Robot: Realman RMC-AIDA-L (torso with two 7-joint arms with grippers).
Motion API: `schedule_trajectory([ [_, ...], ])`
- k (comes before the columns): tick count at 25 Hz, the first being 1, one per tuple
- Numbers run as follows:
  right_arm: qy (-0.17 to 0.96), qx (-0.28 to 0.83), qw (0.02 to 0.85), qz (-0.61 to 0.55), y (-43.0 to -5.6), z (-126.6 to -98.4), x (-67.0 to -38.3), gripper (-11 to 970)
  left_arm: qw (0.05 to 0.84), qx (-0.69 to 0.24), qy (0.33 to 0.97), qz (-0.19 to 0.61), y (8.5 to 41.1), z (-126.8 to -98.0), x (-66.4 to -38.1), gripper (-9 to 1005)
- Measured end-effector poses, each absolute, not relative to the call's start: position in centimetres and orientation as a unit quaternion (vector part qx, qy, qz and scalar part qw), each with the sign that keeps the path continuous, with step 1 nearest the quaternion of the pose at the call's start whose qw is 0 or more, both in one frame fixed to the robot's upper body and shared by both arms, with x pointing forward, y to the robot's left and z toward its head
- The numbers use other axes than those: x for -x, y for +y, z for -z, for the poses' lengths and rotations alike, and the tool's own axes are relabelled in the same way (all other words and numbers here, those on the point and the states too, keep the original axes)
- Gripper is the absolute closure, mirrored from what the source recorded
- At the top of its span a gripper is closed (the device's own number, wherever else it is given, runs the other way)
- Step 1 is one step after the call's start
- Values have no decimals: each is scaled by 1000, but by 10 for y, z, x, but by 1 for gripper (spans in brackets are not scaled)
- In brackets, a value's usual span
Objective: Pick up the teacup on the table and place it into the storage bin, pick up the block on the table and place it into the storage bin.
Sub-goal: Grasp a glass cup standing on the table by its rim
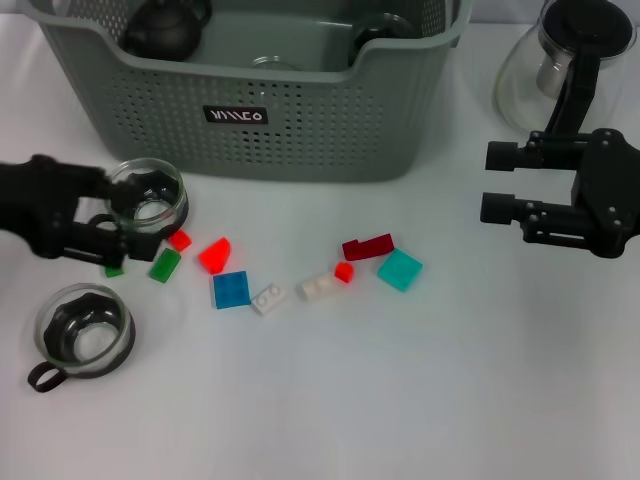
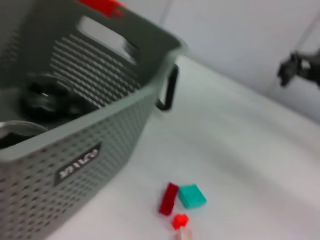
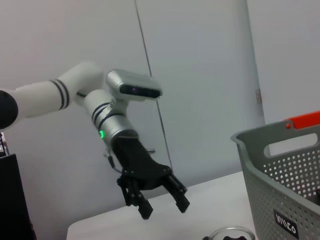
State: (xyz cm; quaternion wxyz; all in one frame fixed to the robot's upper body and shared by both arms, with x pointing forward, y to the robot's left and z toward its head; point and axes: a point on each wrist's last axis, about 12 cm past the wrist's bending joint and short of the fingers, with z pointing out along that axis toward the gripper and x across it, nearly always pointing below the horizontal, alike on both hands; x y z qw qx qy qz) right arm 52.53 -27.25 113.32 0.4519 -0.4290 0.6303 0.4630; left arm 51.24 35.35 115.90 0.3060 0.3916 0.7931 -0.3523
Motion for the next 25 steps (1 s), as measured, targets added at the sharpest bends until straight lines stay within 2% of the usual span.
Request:
schedule_trajectory([
  [9, 633, 424, 445, -471, -270, -1132, -527, 345, 210, -497, 806, 244, 307, -1184, -555, 168],
  [17, 636, 417, 447, -472, -273, -1131, -526, 346, 188, -592, 782, 57, 256, -1182, -553, 175],
  [25, 639, 406, 447, -476, -275, -1129, -526, 345, 175, -593, 785, 40, 241, -1164, -561, 182],
])
